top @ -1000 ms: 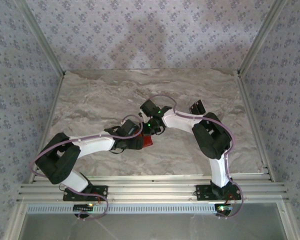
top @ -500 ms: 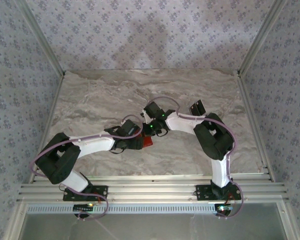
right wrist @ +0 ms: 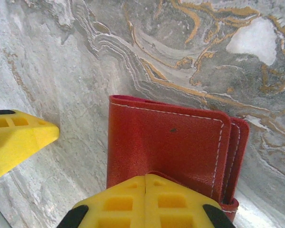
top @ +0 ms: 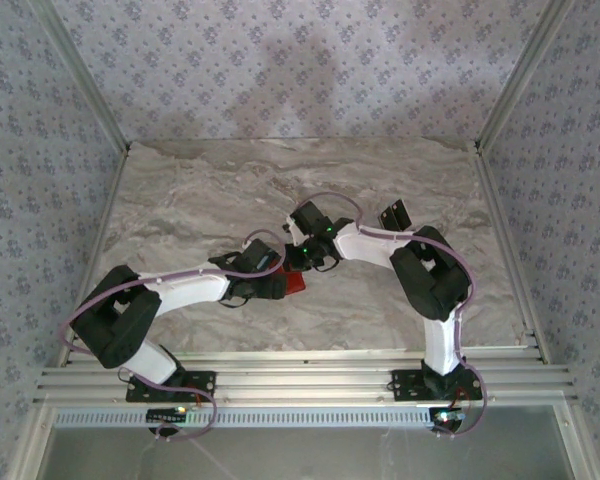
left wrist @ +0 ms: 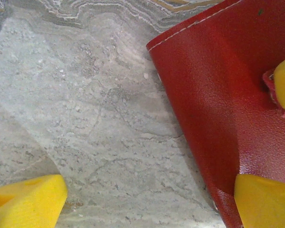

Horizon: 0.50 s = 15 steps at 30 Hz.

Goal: Put the credit cards into the card holder

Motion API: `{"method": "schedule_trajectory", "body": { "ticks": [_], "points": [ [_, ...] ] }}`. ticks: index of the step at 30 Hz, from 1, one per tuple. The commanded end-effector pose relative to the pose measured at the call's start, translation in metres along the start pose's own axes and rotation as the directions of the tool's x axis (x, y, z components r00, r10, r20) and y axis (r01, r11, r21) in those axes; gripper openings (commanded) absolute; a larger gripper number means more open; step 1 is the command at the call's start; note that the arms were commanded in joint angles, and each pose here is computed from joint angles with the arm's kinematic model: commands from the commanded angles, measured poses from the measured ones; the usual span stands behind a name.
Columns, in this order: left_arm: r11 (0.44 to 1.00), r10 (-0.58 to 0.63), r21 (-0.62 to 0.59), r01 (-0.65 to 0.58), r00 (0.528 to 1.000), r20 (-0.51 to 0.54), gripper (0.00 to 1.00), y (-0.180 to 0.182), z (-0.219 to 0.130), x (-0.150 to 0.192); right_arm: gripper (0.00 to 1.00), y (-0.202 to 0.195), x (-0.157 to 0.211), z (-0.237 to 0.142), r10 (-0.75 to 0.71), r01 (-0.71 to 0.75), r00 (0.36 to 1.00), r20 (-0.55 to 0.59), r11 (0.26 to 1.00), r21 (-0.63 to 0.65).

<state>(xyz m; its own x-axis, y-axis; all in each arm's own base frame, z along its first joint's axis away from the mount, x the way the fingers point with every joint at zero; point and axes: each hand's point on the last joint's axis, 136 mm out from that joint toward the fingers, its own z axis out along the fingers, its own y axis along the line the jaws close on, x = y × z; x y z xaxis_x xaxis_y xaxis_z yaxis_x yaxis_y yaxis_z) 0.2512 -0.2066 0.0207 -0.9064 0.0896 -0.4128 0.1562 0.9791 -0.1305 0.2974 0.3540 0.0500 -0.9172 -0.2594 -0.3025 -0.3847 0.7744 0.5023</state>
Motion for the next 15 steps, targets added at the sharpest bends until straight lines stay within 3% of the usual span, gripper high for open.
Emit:
{"method": "schedule_trajectory", "body": {
  "ticks": [1, 15],
  "points": [
    [0.985, 0.026, -0.167, -0.049, 0.99, -0.141, 0.92, 0.044, 0.013, 0.043, 0.0, 0.015, -0.009, -0.019, 0.003, -0.003, 1.0, 0.016, 1.0, -0.025],
    [0.985, 0.025, -0.167, -0.049, 0.99, -0.141, 0.92, 0.044, 0.014, 0.044, 0.0, -0.002, 0.006, -0.004, 0.031, -0.031, 0.999, -0.022, 1.0, 0.003]
  ]
}}
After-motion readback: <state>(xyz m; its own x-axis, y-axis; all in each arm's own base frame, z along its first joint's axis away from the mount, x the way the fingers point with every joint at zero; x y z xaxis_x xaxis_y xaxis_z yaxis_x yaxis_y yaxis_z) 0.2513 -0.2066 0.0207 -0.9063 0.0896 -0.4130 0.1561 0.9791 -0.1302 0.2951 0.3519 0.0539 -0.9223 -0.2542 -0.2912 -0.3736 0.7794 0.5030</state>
